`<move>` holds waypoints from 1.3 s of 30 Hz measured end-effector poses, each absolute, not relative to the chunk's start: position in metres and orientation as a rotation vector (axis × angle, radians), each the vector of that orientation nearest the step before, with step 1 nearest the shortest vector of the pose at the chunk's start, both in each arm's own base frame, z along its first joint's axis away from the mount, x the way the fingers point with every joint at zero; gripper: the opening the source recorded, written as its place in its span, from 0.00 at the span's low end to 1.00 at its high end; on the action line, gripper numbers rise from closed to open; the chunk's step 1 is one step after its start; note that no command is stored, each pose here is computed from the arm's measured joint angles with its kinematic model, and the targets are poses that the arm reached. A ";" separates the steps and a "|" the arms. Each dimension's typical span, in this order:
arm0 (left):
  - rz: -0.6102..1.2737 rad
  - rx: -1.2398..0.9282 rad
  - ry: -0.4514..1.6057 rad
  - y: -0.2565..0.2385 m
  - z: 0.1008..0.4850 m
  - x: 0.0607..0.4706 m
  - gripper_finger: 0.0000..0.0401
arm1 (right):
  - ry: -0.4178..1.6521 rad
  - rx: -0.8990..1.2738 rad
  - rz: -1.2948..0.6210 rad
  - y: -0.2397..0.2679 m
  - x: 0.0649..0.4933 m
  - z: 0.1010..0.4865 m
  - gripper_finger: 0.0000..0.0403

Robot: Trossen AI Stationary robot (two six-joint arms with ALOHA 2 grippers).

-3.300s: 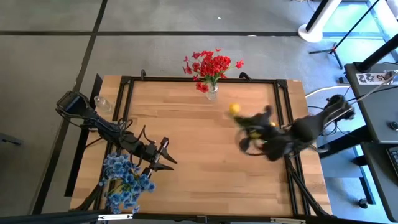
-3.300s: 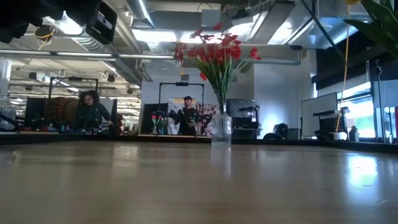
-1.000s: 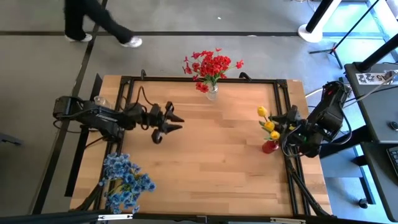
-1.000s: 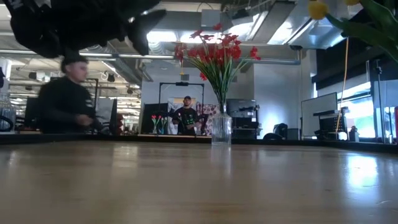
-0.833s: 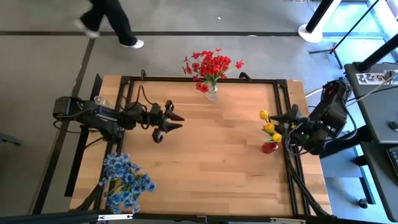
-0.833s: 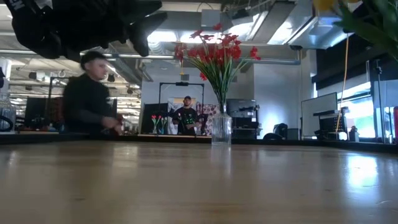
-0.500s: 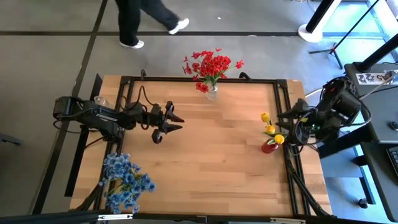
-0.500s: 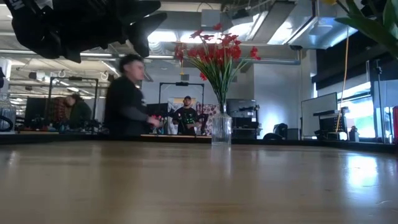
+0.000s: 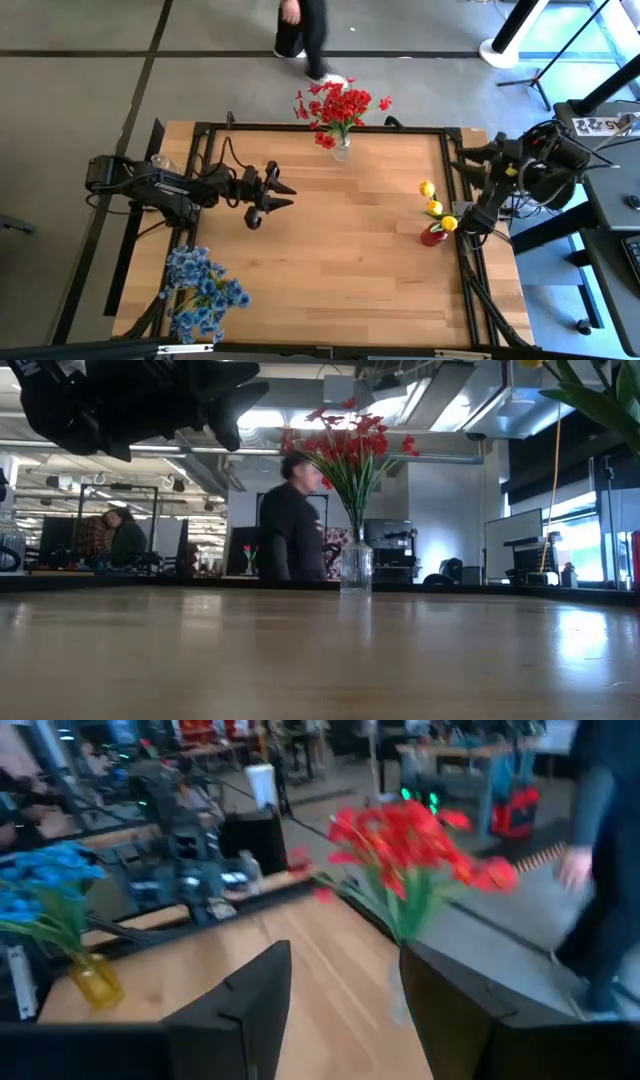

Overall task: Sort flowers into vase by color
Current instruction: Return to Home Position

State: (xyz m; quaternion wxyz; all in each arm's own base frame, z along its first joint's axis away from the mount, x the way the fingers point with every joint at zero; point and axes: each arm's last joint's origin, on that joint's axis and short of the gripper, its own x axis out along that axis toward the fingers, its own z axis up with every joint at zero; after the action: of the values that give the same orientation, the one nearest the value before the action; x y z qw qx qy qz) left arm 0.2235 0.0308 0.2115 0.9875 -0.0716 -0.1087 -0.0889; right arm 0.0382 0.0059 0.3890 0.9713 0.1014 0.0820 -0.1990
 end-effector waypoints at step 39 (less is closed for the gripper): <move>-0.245 -0.143 -0.183 0.025 0.209 0.225 0.31 | 0.871 0.406 -0.816 0.016 0.170 0.402 0.47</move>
State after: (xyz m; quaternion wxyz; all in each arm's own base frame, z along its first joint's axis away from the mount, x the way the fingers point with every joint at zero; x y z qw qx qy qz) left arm 0.2246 0.0251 0.2088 0.9858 -0.0712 -0.0909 -0.1219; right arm 0.1705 0.0163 0.4015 0.8077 0.1896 0.4073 -0.3817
